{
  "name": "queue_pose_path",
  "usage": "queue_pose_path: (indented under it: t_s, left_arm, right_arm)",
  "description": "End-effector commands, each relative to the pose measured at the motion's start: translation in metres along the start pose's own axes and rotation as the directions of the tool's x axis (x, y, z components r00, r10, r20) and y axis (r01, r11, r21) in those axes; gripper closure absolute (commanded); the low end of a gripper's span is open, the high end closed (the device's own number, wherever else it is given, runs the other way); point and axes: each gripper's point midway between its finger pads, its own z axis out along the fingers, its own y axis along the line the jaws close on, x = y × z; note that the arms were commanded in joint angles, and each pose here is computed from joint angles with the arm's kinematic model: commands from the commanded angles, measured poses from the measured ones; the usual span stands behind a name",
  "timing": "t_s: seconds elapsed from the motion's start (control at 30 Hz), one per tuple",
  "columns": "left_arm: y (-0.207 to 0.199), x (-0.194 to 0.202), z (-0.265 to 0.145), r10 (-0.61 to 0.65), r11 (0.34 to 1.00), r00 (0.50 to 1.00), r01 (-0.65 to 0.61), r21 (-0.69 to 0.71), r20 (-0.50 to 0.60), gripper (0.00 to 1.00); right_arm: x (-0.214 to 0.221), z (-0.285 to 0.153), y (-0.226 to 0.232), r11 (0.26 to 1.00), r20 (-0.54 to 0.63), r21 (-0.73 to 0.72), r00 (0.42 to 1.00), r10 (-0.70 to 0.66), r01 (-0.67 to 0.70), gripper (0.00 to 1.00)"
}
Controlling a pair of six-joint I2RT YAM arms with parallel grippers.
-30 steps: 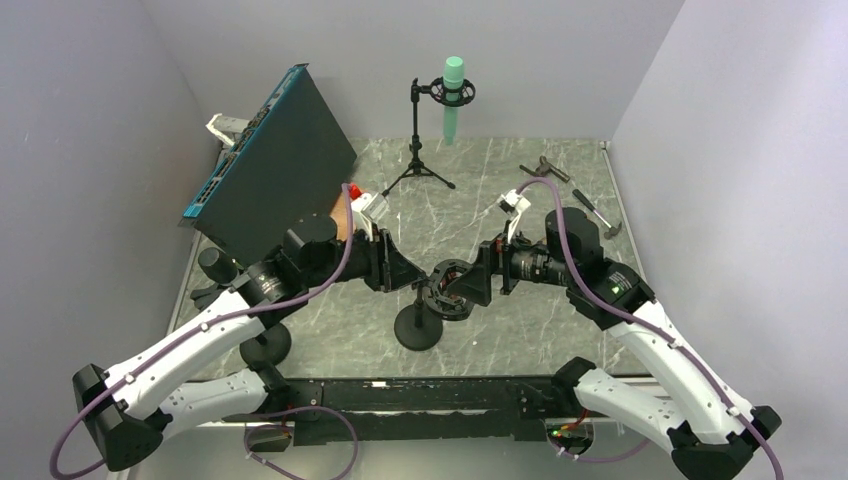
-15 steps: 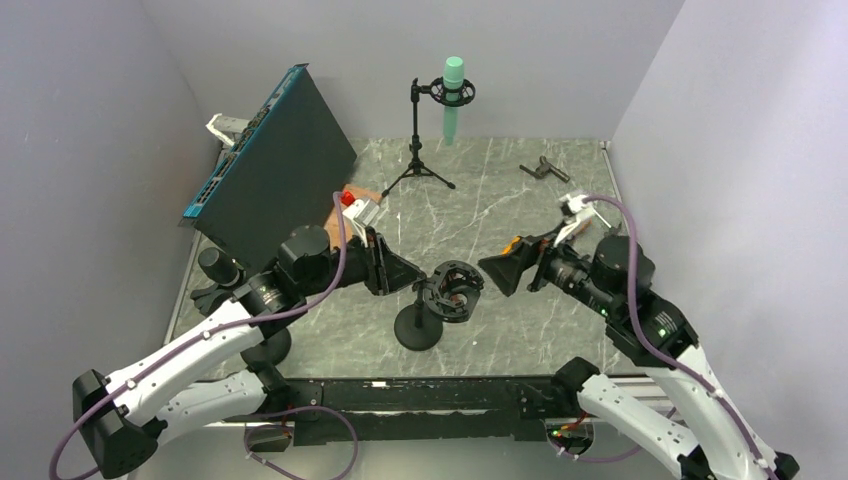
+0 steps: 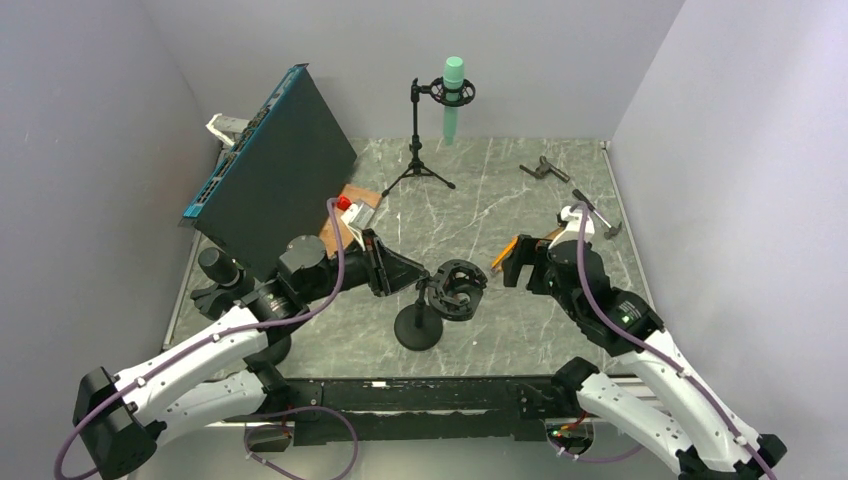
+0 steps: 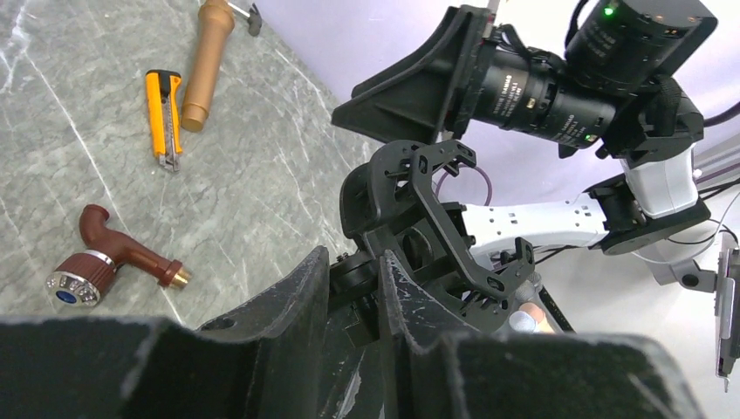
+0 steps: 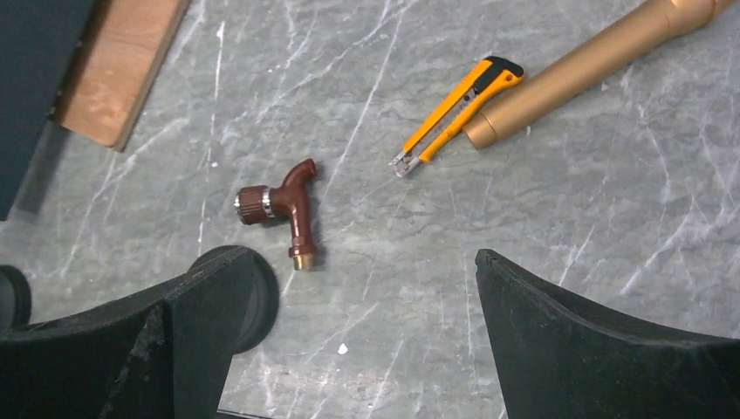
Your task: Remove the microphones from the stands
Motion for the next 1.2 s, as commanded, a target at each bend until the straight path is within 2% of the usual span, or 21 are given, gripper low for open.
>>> queue_pose_path:
  t_s: [0.0,0.3,0.73,1.0,1.17]
  left_arm:
    - [0.085,0.107,-0.027,-0.153,0.949,0.94,0.054,-0.31,-0.304,0.71]
    - [0.11,0.126,-0.049,-0.156,0.909,0.932,0.007,-0.417,-0.326,0.72]
    - [0.106,0.115,-0.025,-0.154,0.926,0.941,0.031,-0.378,-0.302,0.73]
    - [0.07,0.064,-0.03,-0.062,0.941,0.969,-0.023,-0.337,-0.238,0.61]
    - [0.048,0.032,-0.031,0.014,0.951,0.979,-0.075,-0.301,-0.201,0.47]
  right_arm:
    - [-0.004,0.007,0.001,0.999,0.012,0.027,1.0,0.02,-0.02,0.0]
    - [0.004,0.014,0.026,0.994,-0.007,-0.111,1.0,0.015,-0.015,0.0]
    - [0.045,0.017,0.071,0.914,-0.119,-0.404,0.989,-0.083,0.028,0.0]
    - [0.039,0.009,0.088,0.874,-0.102,-0.486,0.993,-0.063,0.006,0.0]
    - [0.029,0.011,0.084,0.897,-0.091,-0.442,0.994,-0.056,0.01,0.0]
